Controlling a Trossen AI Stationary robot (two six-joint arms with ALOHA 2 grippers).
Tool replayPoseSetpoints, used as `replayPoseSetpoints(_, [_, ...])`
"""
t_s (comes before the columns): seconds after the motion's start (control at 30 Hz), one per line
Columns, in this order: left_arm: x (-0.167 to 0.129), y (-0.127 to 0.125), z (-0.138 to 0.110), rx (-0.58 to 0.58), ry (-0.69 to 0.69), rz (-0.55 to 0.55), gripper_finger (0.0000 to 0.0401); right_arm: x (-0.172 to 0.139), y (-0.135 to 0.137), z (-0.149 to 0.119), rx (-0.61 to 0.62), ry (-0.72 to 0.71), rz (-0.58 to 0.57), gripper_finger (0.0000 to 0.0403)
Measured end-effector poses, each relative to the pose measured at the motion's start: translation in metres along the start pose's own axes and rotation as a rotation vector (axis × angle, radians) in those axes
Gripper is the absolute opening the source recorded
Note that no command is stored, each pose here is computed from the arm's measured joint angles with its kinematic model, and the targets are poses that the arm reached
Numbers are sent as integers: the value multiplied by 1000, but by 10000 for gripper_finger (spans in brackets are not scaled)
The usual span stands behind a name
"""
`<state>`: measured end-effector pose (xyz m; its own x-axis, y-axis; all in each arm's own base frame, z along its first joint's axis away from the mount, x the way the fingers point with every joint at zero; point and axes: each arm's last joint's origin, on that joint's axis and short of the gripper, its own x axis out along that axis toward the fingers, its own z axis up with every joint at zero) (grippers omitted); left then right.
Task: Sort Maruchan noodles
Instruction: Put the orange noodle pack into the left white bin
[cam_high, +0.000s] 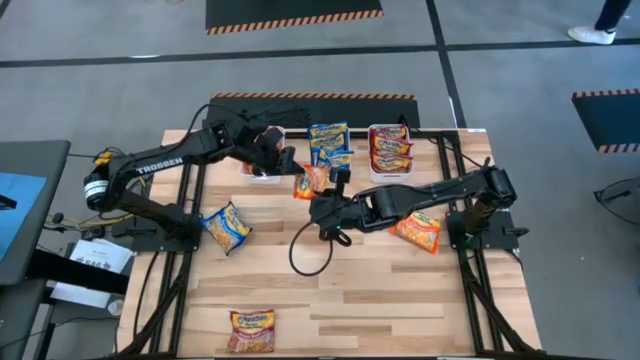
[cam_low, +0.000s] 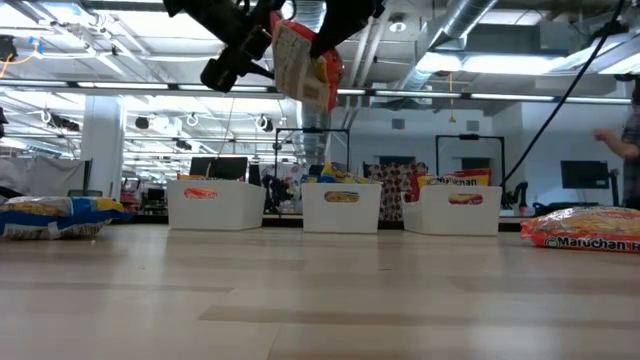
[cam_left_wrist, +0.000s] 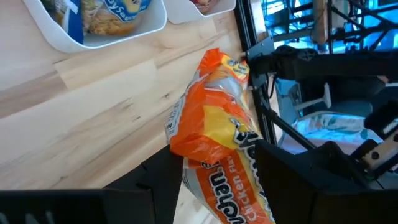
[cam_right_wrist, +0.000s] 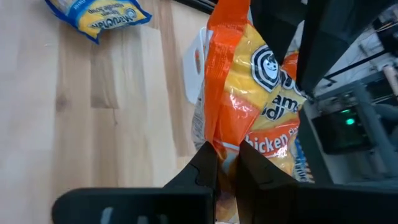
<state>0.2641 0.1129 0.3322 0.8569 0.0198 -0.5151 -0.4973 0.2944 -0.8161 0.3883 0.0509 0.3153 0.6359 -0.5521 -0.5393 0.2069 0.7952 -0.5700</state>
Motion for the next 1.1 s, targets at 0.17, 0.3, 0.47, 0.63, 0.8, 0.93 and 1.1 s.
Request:
replayPoseSetpoints(0.17, [4,4,0,-26,16,24,184,-3,1,4,-17,-30,-40,38])
replayPoseSetpoints(0.3, [14,6,0,8,37,35,179,-4,0,6,-14,-32,-41,38])
replayPoseSetpoints(0.47, [23,8,-2,37,66,46,138,-4,0,4,-24,-22,-35,38])
replayPoseSetpoints(0.63, [22,8,-2,84,67,37,67,-4,1,3,-28,-13,-29,38])
replayPoseSetpoints(0.8, [22,5,-2,134,60,20,6,-4,1,2,-10,-4,-11,38])
replayPoseSetpoints(0.93, [22,5,-3,166,62,19,2,-4,1,2,-10,-4,-11,38])
replayPoseSetpoints(1.1, [22,2,-1,209,51,-12,0,-5,4,1,-18,-2,20,39])
